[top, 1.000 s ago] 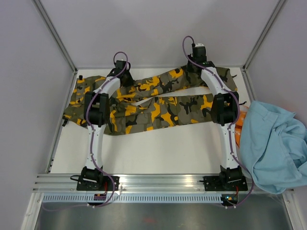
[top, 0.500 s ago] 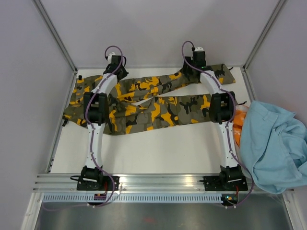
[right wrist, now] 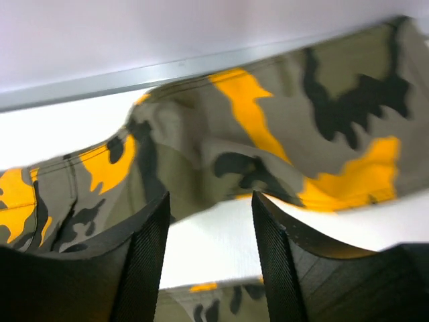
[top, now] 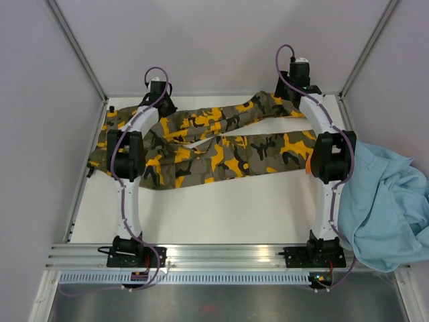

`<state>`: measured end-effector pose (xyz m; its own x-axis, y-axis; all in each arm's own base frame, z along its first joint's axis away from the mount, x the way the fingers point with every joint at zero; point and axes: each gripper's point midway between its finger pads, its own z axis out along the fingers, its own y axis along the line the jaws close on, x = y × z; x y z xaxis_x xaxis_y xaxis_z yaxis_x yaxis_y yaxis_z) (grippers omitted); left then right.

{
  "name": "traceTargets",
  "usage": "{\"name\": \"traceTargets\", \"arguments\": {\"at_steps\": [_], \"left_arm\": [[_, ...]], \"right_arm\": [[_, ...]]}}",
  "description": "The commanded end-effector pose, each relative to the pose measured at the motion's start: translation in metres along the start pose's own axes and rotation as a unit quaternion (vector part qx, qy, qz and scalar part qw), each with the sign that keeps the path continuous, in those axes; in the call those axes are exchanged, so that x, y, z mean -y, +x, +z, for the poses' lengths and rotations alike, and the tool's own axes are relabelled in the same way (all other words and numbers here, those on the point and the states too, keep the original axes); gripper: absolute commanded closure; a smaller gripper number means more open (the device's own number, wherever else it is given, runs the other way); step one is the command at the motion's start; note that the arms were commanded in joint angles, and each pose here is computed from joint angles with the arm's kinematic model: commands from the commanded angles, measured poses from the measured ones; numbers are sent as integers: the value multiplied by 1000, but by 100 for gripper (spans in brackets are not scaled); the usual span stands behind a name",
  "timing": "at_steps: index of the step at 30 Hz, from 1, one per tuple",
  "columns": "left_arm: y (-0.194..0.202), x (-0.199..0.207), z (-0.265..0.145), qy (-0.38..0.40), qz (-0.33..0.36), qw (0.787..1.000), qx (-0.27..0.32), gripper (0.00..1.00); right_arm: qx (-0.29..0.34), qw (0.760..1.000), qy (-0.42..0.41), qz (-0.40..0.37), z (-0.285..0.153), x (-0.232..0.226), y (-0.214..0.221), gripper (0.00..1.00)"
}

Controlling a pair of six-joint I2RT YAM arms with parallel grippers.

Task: Fold and stack the trousers
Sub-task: Flatten the trousers out

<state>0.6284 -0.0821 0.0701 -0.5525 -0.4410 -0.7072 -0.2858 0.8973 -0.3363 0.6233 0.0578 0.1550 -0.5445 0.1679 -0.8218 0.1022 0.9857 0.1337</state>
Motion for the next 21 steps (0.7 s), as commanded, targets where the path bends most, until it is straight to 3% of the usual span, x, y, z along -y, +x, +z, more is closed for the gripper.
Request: {"name": "traceTargets", "arguments": {"at_steps": [1, 5, 14, 21], "left_arm": [[-65, 75, -111, 117, 48, 988, 90, 77], [-24, 82, -141, 120, 80, 988, 62, 69], [35, 74, -162, 130, 62, 990, 13, 67], [42, 67, -168, 127, 58, 990, 9, 67]], "right_arm": [[-15, 994, 58, 96, -13, 62, 8, 44], [-47, 984, 62, 161, -5, 85, 56, 46], [-55, 944, -2, 325, 31, 55, 96, 52], [-34, 906, -38, 420, 50, 28, 111, 40]]}}
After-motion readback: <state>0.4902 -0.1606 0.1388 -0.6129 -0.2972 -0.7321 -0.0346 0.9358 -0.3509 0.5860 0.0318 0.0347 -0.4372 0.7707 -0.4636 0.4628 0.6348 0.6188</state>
